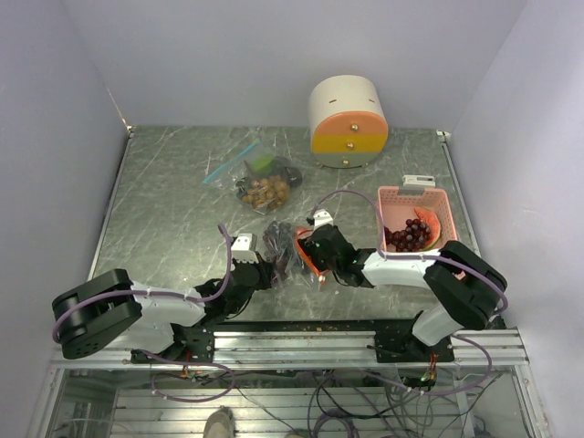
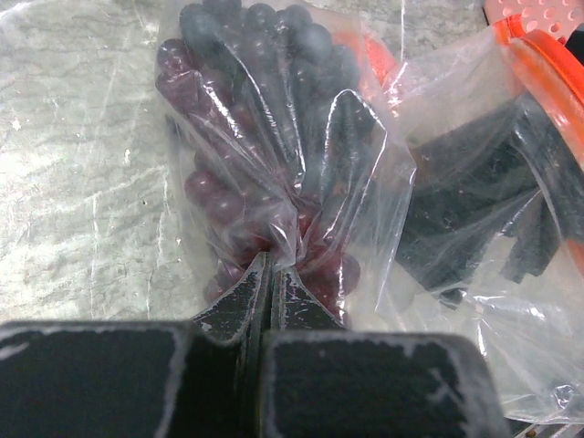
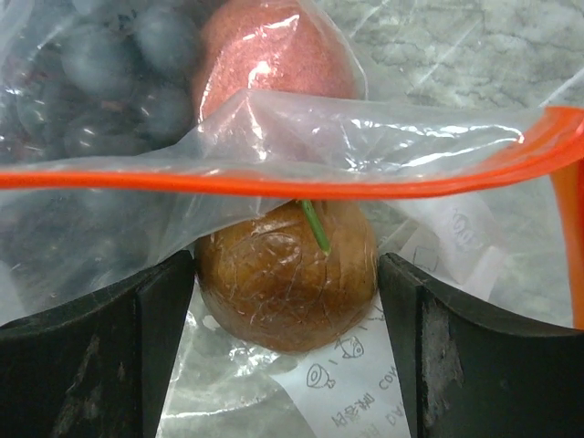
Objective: Open the zip-top bag and remove the fake food
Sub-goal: Pick up the fake vegetable from the zipper food storage bag.
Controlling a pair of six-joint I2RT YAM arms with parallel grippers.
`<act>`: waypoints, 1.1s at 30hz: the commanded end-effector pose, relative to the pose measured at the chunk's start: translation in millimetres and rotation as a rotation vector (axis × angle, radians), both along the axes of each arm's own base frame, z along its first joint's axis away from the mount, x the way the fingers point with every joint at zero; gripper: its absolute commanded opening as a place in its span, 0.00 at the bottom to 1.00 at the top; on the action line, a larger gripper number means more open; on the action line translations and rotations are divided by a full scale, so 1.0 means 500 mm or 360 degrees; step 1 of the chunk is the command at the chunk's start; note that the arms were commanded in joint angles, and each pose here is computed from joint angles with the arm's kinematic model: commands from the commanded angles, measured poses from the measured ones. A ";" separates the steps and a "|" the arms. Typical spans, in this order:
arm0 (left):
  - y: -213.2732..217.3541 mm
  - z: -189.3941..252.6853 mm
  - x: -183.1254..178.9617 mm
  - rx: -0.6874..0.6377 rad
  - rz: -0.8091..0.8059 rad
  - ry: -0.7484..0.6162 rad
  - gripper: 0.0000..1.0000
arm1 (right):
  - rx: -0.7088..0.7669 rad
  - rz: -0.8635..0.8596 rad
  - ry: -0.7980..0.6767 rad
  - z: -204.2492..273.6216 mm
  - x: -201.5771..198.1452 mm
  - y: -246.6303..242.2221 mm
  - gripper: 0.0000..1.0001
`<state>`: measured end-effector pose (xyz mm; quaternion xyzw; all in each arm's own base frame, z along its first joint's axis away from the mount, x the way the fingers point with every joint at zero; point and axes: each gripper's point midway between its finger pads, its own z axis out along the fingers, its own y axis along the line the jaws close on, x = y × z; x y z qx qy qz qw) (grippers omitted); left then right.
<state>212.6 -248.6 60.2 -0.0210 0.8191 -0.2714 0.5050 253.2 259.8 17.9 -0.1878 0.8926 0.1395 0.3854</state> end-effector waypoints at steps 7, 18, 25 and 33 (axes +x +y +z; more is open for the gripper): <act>-0.008 0.015 -0.001 -0.0045 -0.0016 -0.0020 0.07 | -0.0098 -0.0062 0.0061 -0.034 -0.011 -0.020 0.58; 0.013 0.017 -0.003 -0.0055 0.0036 -0.0021 0.07 | 0.0024 -0.0159 -0.0083 0.074 -0.011 -0.052 0.42; 0.022 0.016 -0.001 -0.0048 0.0065 -0.0019 0.07 | 0.0024 -0.0275 -0.0205 0.160 -0.008 -0.106 0.42; 0.018 0.012 -0.002 -0.0055 0.0056 -0.0013 0.07 | 0.0074 -0.0555 -0.0314 0.244 0.017 -0.209 0.47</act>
